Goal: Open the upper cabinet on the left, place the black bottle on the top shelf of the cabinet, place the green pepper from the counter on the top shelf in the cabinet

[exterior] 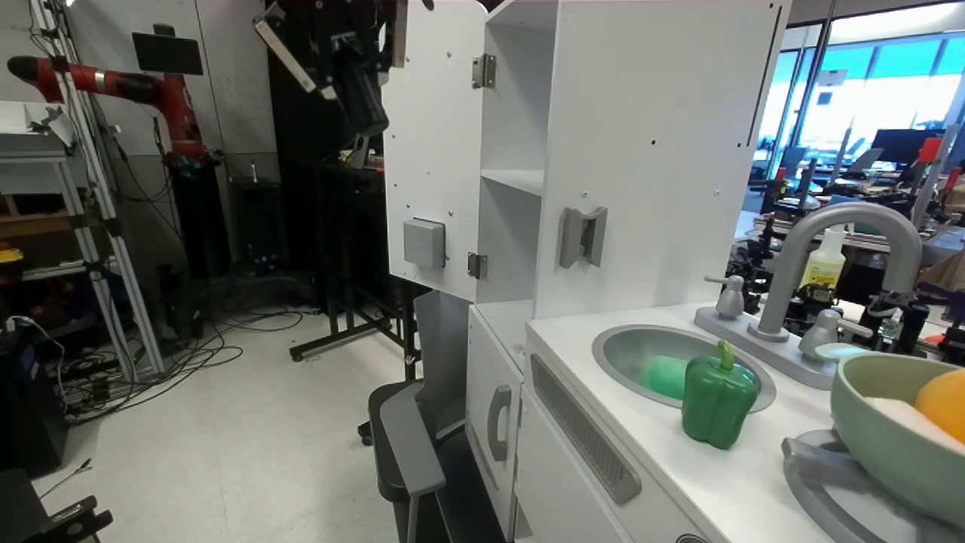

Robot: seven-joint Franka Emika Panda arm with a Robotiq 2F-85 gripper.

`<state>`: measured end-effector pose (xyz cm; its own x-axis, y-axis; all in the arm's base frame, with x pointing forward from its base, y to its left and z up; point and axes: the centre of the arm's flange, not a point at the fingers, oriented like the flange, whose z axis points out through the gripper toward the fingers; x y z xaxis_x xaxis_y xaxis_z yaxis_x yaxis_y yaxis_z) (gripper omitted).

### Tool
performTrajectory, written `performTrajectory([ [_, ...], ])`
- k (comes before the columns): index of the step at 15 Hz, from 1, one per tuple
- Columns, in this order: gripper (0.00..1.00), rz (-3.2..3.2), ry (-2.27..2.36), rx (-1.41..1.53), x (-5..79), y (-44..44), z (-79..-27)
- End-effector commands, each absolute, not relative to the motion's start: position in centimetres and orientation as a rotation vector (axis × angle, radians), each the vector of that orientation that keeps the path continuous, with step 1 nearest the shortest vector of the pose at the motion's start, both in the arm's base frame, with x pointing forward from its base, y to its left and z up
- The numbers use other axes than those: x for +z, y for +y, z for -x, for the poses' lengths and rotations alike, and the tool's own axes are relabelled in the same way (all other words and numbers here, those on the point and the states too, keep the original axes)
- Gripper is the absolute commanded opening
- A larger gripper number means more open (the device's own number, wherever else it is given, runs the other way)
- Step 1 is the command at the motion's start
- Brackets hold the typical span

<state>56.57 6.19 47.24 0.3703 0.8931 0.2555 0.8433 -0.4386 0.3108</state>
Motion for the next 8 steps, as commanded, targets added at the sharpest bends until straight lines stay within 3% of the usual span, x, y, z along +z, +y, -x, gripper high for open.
performTrajectory([
  [1,0.06,-2.448,1.37,0.521,47.2,8.8,-63.0],
  [8,0.06,-2.268,1.067,0.476,44.1,11.6,-71.3],
])
